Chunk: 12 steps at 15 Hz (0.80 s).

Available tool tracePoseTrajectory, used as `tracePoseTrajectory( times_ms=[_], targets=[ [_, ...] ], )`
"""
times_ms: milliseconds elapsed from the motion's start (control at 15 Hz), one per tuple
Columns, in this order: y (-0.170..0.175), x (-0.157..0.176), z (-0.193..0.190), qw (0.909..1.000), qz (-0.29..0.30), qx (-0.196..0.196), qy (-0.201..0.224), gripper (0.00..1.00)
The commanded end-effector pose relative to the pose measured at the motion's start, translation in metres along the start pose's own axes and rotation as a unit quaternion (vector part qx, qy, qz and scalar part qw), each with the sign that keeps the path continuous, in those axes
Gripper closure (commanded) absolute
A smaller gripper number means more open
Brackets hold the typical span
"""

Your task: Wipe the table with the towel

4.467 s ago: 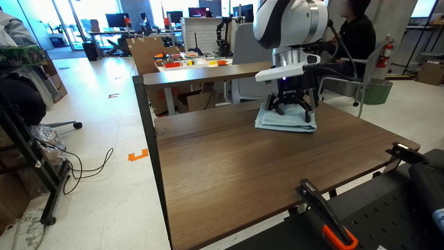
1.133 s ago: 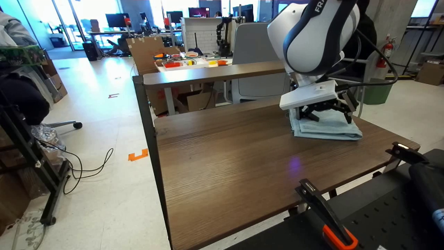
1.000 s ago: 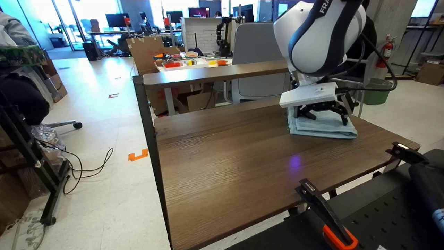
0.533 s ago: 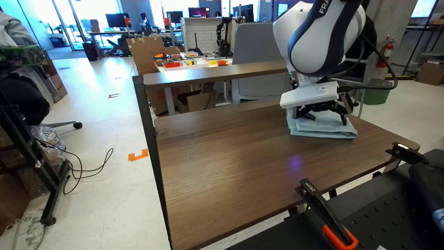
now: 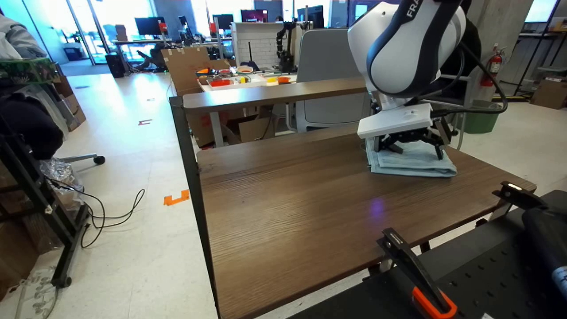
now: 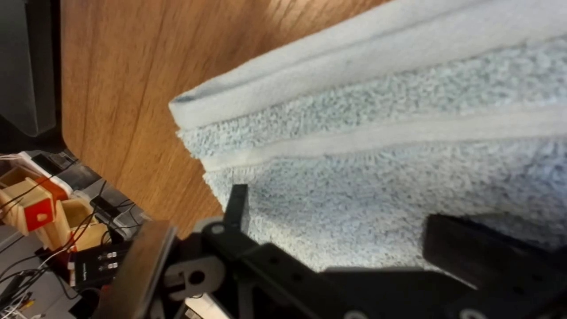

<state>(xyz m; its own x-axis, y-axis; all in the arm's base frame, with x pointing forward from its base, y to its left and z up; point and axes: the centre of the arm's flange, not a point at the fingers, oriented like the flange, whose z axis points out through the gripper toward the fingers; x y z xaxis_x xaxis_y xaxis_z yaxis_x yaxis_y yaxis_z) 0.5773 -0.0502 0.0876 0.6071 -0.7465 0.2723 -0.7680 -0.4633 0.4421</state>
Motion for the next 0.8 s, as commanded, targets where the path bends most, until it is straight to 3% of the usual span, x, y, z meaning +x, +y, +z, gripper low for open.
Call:
tracePoseTrajectory(
  times_ms=[0,600,733],
  targets=[
    [0.000,0.000,0.000,1.0000,0.000,0.000,0.000,0.00],
    [-0.005,0.001,0.005,0.9999,0.003,-0.007,0.013,0.00],
    [-0.015,-0.002,-0.003,0.9995,0.008,0.026,0.017,0.00]
  ],
)
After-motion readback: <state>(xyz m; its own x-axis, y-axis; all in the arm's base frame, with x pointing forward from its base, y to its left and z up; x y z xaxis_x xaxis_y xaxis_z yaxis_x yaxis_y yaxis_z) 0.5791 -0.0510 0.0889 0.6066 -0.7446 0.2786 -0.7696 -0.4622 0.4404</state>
